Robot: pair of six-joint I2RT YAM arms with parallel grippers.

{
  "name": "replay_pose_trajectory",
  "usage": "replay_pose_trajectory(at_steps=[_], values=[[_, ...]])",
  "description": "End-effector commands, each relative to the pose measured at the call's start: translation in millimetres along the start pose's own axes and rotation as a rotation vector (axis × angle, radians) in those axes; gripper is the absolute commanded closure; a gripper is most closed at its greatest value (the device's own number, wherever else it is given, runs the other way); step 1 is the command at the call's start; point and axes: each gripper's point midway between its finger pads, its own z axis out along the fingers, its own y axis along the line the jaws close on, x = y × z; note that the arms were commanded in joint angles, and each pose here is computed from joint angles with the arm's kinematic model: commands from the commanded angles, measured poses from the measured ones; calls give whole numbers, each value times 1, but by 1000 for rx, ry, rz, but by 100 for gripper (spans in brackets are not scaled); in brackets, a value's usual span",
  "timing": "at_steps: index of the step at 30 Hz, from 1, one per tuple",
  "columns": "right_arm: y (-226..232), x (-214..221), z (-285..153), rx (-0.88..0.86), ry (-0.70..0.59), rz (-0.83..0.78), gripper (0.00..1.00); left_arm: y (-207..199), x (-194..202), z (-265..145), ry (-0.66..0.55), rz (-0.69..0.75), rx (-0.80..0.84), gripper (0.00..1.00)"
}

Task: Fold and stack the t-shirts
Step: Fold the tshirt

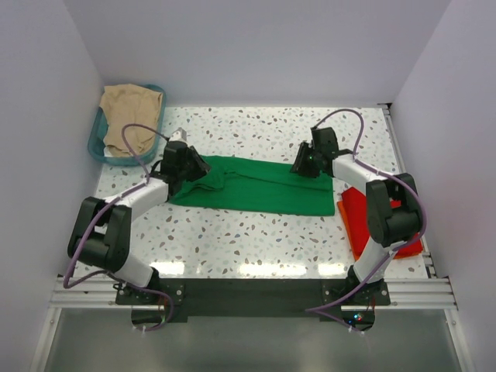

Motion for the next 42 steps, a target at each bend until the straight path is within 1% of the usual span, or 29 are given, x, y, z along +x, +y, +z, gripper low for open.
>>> replay_pose_trajectory(at_steps=[1, 6, 11, 14, 15, 16, 17, 21, 24, 27, 28, 30, 32, 33, 36, 38, 39, 41, 42], values=[[4, -13, -4, 0, -25, -26, 61, 41, 15, 12, 34, -31, -168, 75], [-2, -14, -5, 30, -30, -37, 61, 57, 45, 12, 88, -36, -168, 85], [-6, -19, -5, 63, -33, -51, 61, 65, 65, 3, 117, -54, -155, 90], [-6, -23, -6, 72, -37, -61, 61, 66, 70, -1, 124, -57, -146, 91], [-6, -26, -7, 80, -41, -68, 61, 56, 62, -6, 110, -56, -113, 91], [-7, -27, -7, 85, -44, -68, 61, 56, 62, -6, 110, -56, -113, 91], [-9, -26, -7, 95, -39, -74, 61, 52, 58, -7, 103, -54, -100, 91], [-20, -29, -9, 160, -45, -92, 60, 26, 31, -14, 56, -53, -42, 82], [-34, -33, -9, 237, -57, -100, 60, 25, 22, -10, 41, -80, -77, 74], [-45, -31, -1, 296, -33, -104, 60, 34, 24, 0, 55, -115, -138, 72], [-51, -24, 5, 320, -5, -105, 60, 40, 22, 3, 42, -124, -170, 70], [-59, -17, 10, 352, 19, -101, 60, 48, 25, 14, 52, -144, -210, 69], [-68, -9, 15, 389, 43, -94, 60, 56, 31, 26, 80, -142, -241, 69], [-72, -6, 16, 402, 52, -94, 60, 50, 22, 32, 69, -139, -235, 69], [-82, 10, 16, 432, 85, -83, 60, 60, 26, 46, 109, -124, -295, 69], [-80, 17, 11, 414, 86, -64, 60, 67, 32, 55, 132, -117, -322, 69], [-86, 33, 8, 416, 115, -54, 60, 66, 29, 59, 132, -114, -330, 69], [-75, 46, 7, 338, 132, -10, 60, 68, 26, 71, 137, -96, -340, 69], [-76, 61, 0, 313, 152, 7, 60, 71, 26, 75, 144, -90, -356, 69]])
